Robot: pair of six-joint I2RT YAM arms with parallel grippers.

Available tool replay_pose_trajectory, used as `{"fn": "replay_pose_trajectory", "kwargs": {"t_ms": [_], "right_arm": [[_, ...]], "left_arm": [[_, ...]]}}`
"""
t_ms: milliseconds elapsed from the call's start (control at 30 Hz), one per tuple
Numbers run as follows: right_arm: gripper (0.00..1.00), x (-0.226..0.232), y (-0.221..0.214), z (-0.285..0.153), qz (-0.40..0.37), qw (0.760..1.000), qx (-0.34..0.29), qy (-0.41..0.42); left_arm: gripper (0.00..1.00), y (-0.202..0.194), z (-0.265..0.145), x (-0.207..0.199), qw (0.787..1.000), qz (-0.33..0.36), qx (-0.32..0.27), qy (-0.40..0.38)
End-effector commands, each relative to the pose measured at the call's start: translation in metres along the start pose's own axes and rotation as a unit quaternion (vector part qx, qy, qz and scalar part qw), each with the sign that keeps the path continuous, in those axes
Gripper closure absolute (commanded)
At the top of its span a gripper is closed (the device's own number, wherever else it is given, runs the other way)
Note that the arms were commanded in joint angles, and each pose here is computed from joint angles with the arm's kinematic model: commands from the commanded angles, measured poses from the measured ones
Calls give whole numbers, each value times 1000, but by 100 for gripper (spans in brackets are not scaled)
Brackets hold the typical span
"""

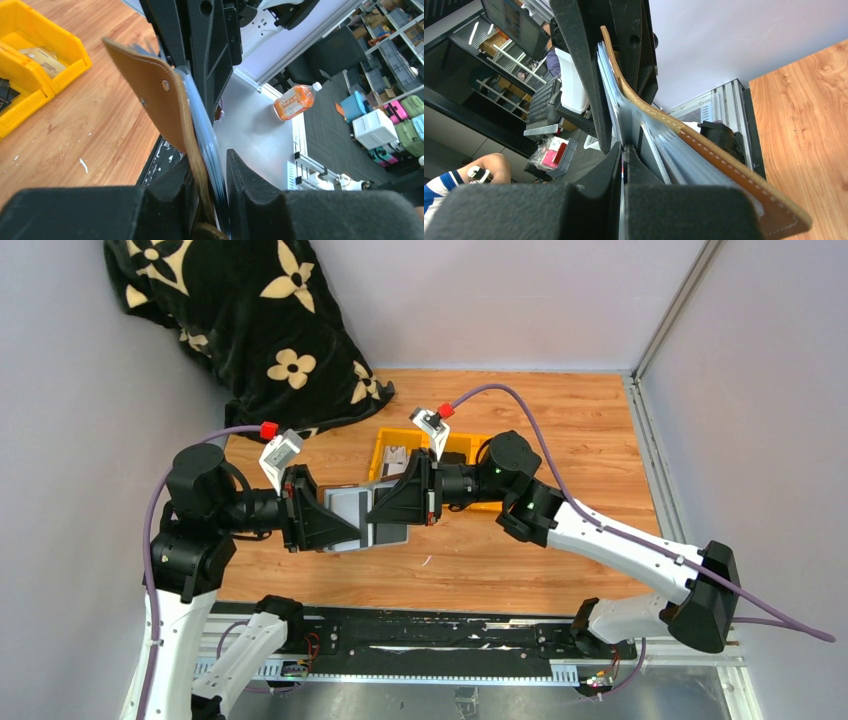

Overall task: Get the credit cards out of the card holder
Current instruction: Remove the credit card from the card holder.

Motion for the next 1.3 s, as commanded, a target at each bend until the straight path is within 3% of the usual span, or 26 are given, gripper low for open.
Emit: {"fn": "replay_pose_trajectory", "kwargs": {"t_ms": [0, 700, 900, 1267], "right_arm": [[100, -12, -1, 15, -6, 999, -32, -10], [100, -10, -16, -20, -15, 999, -48, -4], [100, -8, -18, -24, -19, 999, -38, -8], [100, -5, -21, -30, -23, 999, -35, -14]], "left_arm": [[73, -3, -1, -17, 997, 14, 28, -75], [79, 6, -4, -32, 995, 16, 28, -98], [87, 7, -3, -32, 995, 19, 26, -95], [90, 8, -3, -31, 995, 18, 24, -93]]}}
Point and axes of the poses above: each gripper's point midway between its finger pads, its own z axis out along the fingers, its own x axis along the line the jaws close on, y = z × x, the point moved 5 cm from there along -z, back along the fingers, and after that the axes turned 5 degrees about -z, right-handed, at the moved point
